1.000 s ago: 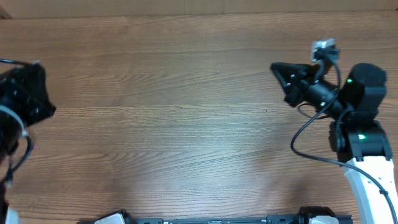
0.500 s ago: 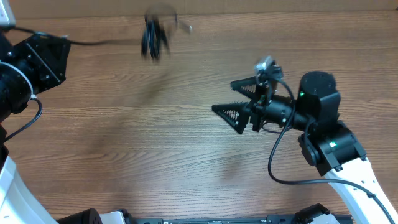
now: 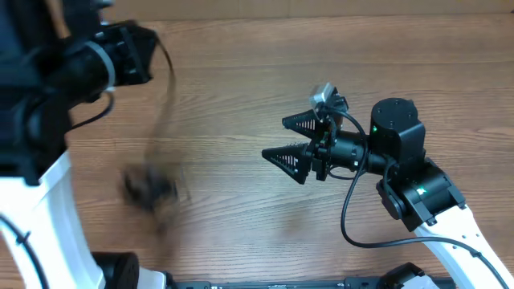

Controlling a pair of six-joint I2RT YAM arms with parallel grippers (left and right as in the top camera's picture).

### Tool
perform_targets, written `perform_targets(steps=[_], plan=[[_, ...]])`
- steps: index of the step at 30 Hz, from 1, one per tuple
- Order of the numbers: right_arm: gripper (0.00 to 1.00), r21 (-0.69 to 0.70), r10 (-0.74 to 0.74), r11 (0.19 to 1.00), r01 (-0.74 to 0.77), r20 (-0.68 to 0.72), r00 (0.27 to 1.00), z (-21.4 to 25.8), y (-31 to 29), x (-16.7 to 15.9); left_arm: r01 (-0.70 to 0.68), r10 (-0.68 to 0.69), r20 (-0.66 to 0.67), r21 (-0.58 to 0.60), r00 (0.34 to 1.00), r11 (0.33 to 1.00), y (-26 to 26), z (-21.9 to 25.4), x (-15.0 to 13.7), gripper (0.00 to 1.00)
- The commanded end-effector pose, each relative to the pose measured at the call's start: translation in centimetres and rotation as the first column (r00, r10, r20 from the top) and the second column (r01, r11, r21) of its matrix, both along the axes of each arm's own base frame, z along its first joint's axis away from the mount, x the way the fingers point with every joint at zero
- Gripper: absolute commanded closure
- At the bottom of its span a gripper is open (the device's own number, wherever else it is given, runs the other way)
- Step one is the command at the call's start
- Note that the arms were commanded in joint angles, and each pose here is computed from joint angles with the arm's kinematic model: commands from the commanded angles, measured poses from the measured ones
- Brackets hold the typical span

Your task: Untangle cables

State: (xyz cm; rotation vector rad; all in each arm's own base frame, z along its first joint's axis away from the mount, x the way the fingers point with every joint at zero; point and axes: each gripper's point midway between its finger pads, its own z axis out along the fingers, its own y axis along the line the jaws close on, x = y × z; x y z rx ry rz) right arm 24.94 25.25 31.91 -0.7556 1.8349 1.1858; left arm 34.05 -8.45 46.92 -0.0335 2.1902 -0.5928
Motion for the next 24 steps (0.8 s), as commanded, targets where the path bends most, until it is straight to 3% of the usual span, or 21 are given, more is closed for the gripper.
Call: perform_targets(steps=[1,7,12,14,15,16,18,20,22,24], plan=[[0.08,-0.010,0.012,1.000,-0.012,-0.002,1.000,0.1,0.2,-0.2,-0.038,0.038,-0.001,0.069,0.999,0.997,-0.9,-0.9,1.6,0.96],[0.09,-0.070,0.027,0.997,-0.031,-0.052,0.998,-2.2,0.3,-0.2,-0.020,0.020,0.000,0.063,1.000,0.998,-2.8,-1.5,3.2,0.96],[0.09,-0.085,0.033,0.996,-0.040,-0.081,0.996,-2.9,0.5,-0.5,-0.006,0.009,-0.047,0.058,0.999,0.998,-3.0,-2.4,2.6,0.96],[0.05,-0.108,0.012,0.994,-0.022,-0.093,0.996,-3.5,0.4,-0.4,0.027,-0.019,-0.080,0.101,0.997,0.994,-3.0,-3.4,1.9,0.84],[0.01,-0.150,-0.041,0.988,0.026,-0.100,0.994,-4.3,0.0,0.1,0.124,-0.109,-0.088,0.192,0.990,0.973,-3.4,-4.3,1.1,0.47],[0.00,-0.173,-0.073,0.983,0.055,-0.098,0.993,-4.7,-0.2,0.4,0.204,-0.187,-0.090,0.250,0.978,0.946,-3.9,-4.7,0.5,0.21],[0.00,-0.196,-0.111,0.976,0.092,-0.088,0.990,-5.1,-0.5,1.0,0.401,-0.388,-0.113,0.376,0.915,0.836,-5.4,-5.9,-1.4,0.00],[0.00,-0.194,-0.109,0.977,0.093,-0.072,0.991,-4.9,-0.5,1.1,0.513,-0.512,-0.136,0.455,0.848,0.728,-6.7,-6.6,-2.9,0.00],[0.00,-0.191,-0.106,0.977,0.094,-0.058,0.993,-4.6,-0.5,1.1,0.509,-0.534,-0.094,0.478,0.840,0.716,-7.8,-5.8,-2.8,0.00],[0.00,-0.187,-0.106,0.978,0.095,-0.052,0.993,-4.5,-0.4,1.2,0.445,-0.519,0.014,0.496,0.854,0.745,-8.7,-3.7,-1.7,0.00]])
